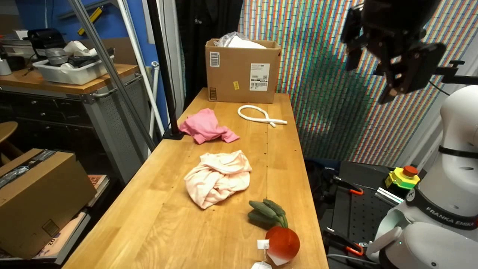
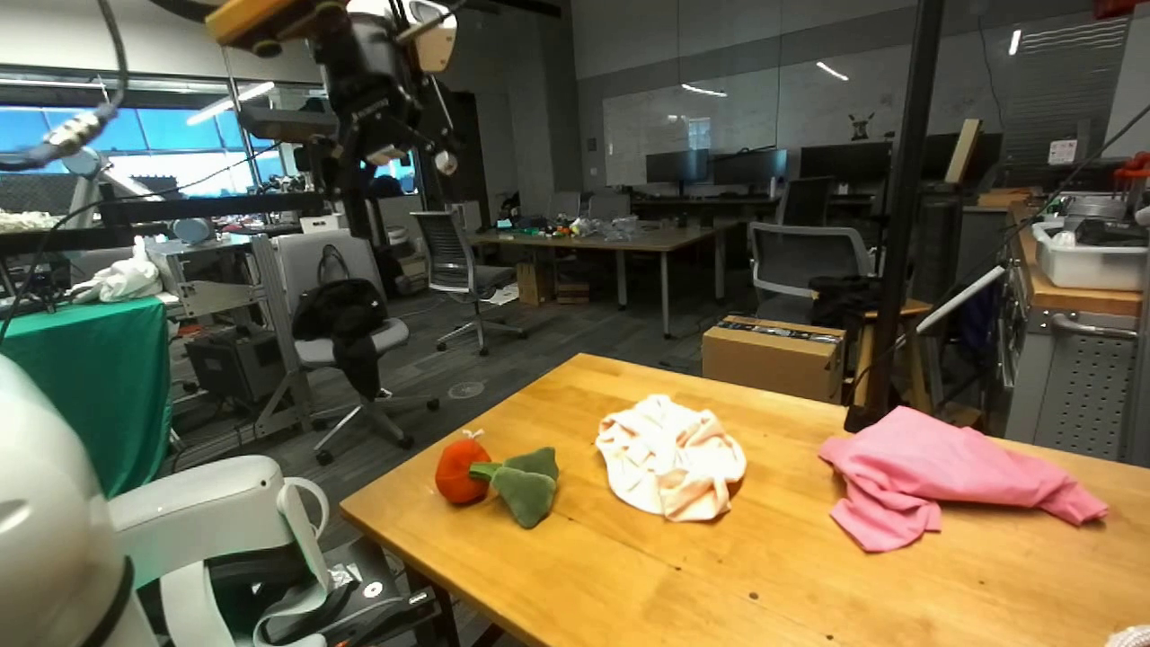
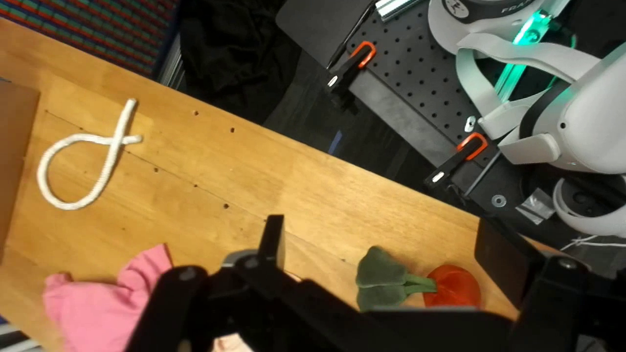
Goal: Spread the objects and the clothes across the table
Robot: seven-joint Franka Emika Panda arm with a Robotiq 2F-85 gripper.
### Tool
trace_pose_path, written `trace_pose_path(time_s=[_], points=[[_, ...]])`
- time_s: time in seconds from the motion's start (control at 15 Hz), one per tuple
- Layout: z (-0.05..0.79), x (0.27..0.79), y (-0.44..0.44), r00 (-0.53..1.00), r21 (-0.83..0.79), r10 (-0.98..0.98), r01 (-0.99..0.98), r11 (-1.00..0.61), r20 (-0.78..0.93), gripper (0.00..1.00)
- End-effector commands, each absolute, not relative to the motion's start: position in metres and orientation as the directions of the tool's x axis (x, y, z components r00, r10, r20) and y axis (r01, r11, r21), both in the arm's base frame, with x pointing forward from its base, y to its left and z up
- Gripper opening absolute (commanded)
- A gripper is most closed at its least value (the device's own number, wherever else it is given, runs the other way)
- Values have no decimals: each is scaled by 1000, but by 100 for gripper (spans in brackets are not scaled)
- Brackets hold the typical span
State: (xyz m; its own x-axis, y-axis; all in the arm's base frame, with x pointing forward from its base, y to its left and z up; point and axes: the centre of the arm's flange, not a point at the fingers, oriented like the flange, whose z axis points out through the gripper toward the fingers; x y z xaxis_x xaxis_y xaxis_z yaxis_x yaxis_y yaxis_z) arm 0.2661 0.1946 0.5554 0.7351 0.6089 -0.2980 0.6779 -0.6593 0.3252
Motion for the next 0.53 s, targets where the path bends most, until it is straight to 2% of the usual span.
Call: trace_pose_path(time_s=[0.0, 0.33, 0.4, 0.47], points=[[598, 213, 128, 807, 419, 576, 572, -705, -132, 100], [619, 166, 51, 891, 475, 450, 371, -798, 60, 100], [619, 193, 84, 870, 444, 493, 450, -775, -21, 100], [621, 183, 71, 880, 448, 475, 420, -790, 12, 100]])
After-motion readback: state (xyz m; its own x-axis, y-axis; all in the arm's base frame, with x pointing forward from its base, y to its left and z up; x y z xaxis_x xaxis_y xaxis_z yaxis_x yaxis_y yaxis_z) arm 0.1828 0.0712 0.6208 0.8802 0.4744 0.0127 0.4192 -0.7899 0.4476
